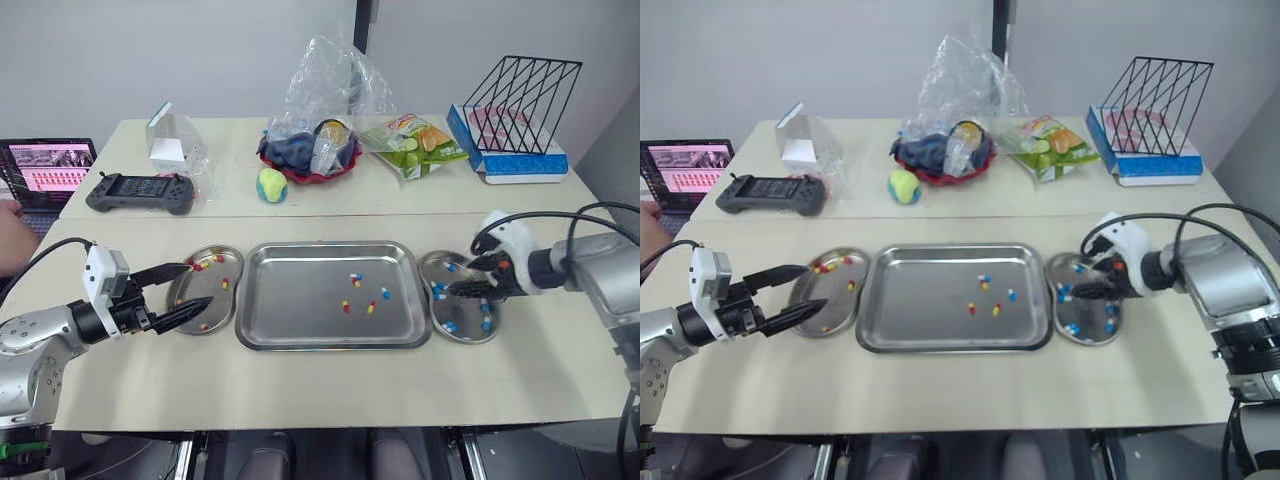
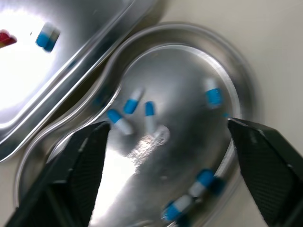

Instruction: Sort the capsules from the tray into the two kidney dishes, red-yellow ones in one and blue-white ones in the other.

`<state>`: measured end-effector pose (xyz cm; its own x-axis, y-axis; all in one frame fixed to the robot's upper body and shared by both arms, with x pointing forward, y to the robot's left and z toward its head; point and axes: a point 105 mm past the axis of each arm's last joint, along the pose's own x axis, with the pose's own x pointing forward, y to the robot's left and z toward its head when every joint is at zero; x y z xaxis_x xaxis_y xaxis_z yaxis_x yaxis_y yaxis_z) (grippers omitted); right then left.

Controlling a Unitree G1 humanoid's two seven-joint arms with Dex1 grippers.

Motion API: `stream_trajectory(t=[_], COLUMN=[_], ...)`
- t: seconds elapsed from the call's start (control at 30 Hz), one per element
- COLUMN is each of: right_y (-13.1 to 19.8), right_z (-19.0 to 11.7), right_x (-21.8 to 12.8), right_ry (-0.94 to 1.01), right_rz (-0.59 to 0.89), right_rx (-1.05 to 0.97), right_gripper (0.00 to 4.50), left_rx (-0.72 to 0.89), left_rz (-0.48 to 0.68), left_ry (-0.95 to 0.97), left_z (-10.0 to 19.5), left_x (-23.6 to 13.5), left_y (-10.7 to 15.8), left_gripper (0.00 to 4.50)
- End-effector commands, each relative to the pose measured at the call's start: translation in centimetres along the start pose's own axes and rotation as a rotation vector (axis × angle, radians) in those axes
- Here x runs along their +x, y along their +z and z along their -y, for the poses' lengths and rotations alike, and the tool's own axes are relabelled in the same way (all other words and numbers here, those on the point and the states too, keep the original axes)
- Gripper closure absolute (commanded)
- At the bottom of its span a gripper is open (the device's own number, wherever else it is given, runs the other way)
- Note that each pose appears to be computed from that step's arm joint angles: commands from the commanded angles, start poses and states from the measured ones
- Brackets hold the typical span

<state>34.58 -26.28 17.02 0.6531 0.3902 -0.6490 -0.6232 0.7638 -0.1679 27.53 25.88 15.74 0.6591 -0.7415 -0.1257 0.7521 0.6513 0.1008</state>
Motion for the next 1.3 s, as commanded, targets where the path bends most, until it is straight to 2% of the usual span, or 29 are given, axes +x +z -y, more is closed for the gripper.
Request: stream_trajectory(t=[0.03, 0.1, 0.17, 0.37, 0.53, 0.63, 0.8, 1.3], right_y=[3.0, 3.0, 2.0, -3.0, -7.1, -8.2, -9.0, -8.3], right_z=[5.2, 6.9, 8.0, 9.4, 10.2, 10.3, 10.2, 10.0], right_x=[-3.5, -4.6, -5.4, -5.6, -5.8, -5.7, -5.3, -4.9], right_ry=[-0.244, -0.302, -0.346, -0.397, -0.481, -0.509, -0.521, -0.503], right_rz=[0.308, 0.464, 0.52, 0.523, 0.519, 0.512, 0.521, 0.507], right_rx=[0.028, 0.07, 0.074, 0.207, 0.326, 0.333, 0.345, 0.297], right_gripper=[0.01, 0.01, 0.01, 0.01, 0.01, 0.01, 0.01, 0.01], left_rx=[0.078, 0.111, 0.131, 0.135, 0.11, 0.105, 0.098, 0.109], left_rz=[0.029, 0.027, 0.016, 0.03, 0.035, 0.028, 0.035, 0.05], left_ry=[0.08, 0.141, 0.193, 0.359, 0.422, 0.425, 0.43, 0.434], left_z=[-1.6, -2.7, -3.6, -5.9, -6.3, -6.3, -6.4, -6.3], left_x=[-1.4, -2.1, -2.8, -5.3, -6.3, -6.3, -6.3, -6.3], left_y=[1.5, 1.4, 1.1, 0.3, -0.8, -1.3, -1.4, -0.9], left_gripper=[0.0, 0.0, 0.0, 0.0, 0.0, 0.0, 0.0, 0.0])
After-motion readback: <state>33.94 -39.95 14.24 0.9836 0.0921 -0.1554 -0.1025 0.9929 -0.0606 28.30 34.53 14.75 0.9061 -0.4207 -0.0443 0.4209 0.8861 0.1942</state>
